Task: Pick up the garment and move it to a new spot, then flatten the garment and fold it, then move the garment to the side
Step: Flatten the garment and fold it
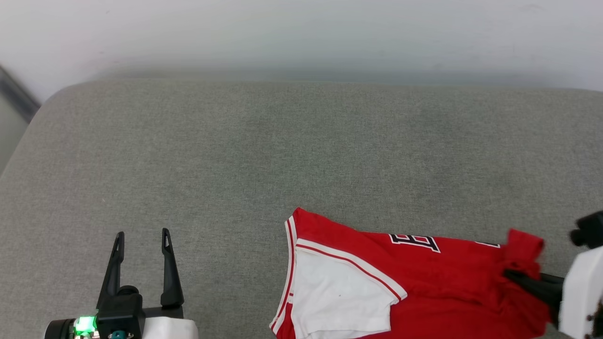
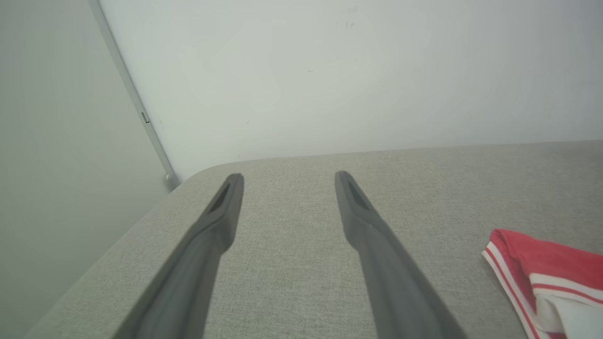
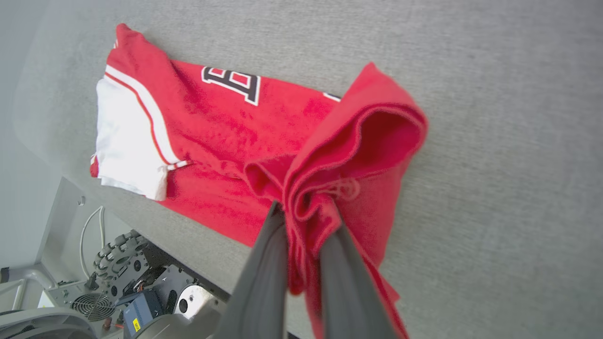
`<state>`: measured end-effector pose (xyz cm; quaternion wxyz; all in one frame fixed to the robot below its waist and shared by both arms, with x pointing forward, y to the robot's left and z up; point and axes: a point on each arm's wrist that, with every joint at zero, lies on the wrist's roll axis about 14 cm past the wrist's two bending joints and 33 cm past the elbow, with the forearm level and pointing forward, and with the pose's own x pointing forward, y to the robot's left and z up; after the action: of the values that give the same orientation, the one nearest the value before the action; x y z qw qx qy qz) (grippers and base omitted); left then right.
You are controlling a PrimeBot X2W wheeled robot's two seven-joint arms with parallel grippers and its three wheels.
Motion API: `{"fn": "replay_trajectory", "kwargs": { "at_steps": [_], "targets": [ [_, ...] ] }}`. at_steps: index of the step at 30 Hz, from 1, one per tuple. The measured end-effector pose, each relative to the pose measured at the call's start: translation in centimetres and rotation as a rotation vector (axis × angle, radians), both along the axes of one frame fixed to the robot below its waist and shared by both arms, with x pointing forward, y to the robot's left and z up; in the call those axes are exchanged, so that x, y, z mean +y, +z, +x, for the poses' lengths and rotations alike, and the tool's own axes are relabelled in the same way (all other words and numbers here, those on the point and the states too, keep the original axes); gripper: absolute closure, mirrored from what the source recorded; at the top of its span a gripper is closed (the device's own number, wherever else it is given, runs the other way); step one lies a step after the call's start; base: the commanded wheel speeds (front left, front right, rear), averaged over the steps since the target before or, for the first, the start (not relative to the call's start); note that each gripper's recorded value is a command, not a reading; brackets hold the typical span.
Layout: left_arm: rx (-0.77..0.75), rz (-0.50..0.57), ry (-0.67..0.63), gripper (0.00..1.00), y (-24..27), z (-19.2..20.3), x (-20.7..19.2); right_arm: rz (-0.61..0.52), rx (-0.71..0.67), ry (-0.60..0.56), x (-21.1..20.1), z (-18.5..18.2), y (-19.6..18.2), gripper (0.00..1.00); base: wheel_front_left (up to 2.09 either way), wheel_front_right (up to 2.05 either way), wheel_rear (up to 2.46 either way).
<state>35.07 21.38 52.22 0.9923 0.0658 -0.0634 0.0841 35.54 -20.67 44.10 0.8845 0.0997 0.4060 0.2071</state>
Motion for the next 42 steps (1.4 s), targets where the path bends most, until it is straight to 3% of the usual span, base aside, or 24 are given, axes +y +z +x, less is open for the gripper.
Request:
{"fn": "replay_trajectory", "kwargs": {
  "at_steps": [12,15,25,30,34,35,36,37,42],
  "targets": [
    [0.028,-0.007,0.0,0.0,-0.9,1.1,0.0,0.018,-0.084,0.445,14.2,1.2,2.9,1.0,0.0,0.0,0.0],
    [0.038,-0.011,0.001,0.0,-1.3,1.4,0.1,-0.034,-0.086,0.537,16.9,1.7,2.1,1.0,0.0,0.0,0.0],
    [0.066,-0.015,0.01,0.0,-2.3,2.2,0.2,-0.107,-0.008,0.726,23.1,1.7,-2.1,1.0,0.0,0.0,0.0],
    [0.076,-0.017,0.018,0.0,-2.6,2.3,0.4,-0.179,0.062,0.769,22.8,0.5,-5.7,1.0,0.0,0.0,0.0],
    [0.075,-0.016,0.025,0.0,-2.6,2.2,0.5,-0.171,0.056,0.76,22.8,0.4,-6.3,1.0,0.0,0.0,0.0],
    [0.072,-0.015,0.025,0.0,-2.5,2.2,0.5,-0.159,0.041,0.753,23.0,0.5,-6.1,0.92,0.0,0.0,0.0],
    [0.069,-0.014,0.024,0.0,-2.4,2.2,0.5,-0.143,0.023,0.741,23.1,0.6,-5.7,0.6,0.0,0.0,0.0],
    [0.069,-0.014,0.021,0.0,-2.3,2.0,0.4,-0.136,-0.003,0.737,23.1,0.8,-5.3,0.0,0.0,0.0,0.0],
    [0.056,-0.009,0.016,0.0,-1.9,1.1,0.2,-0.07,-0.255,0.66,22.5,4.0,0.0,0.0,0.0,0.0,0.0]
  ]
}}
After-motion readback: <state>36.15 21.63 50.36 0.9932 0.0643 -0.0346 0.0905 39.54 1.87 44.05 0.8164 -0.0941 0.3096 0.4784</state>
